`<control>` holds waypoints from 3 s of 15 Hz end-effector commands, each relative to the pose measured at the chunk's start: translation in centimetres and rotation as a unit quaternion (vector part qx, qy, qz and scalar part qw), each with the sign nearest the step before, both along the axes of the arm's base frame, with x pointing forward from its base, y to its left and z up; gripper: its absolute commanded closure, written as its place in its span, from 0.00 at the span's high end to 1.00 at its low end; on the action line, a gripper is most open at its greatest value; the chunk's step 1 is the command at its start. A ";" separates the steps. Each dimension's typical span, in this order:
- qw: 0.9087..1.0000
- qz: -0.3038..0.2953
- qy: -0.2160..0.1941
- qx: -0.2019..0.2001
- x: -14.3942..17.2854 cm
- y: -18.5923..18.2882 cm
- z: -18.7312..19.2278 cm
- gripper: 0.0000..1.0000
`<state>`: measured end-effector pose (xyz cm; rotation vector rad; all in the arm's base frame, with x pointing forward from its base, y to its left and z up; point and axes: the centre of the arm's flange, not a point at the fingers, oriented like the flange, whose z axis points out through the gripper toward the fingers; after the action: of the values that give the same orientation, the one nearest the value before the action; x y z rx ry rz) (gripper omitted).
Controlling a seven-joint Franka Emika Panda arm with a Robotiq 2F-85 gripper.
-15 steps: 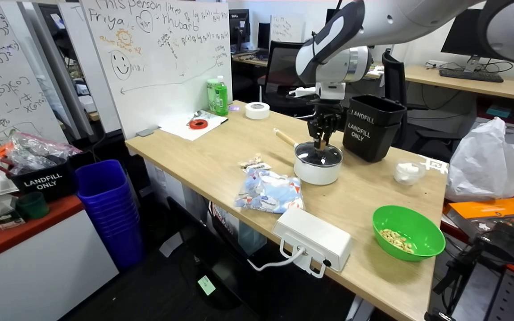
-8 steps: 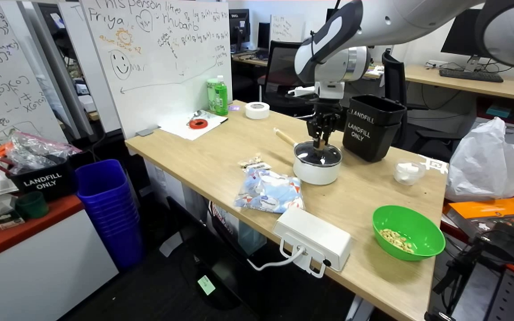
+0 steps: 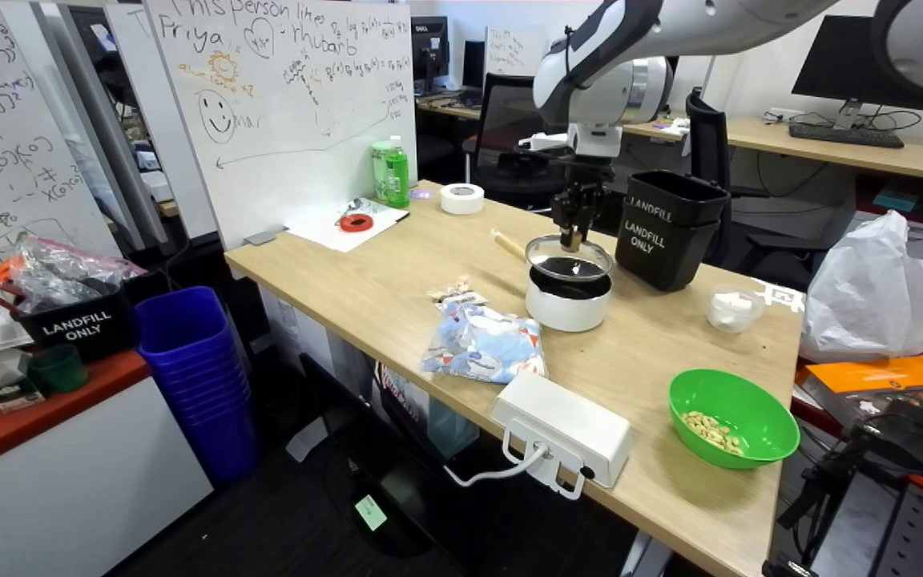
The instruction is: Take the lid off the pot and put it on the table
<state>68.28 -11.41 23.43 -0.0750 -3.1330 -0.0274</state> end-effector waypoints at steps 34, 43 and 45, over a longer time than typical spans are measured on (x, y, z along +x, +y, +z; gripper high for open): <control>0.958 0.262 0.118 0.000 -16.6 -7.4 -3.3 0.15; 0.920 0.373 0.121 0.012 -15.8 -6.7 -3.6 0.40; 0.919 0.375 0.121 0.013 -15.9 -6.8 -3.6 0.40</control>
<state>52.41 -18.19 19.87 1.0245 -2.6971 -0.0482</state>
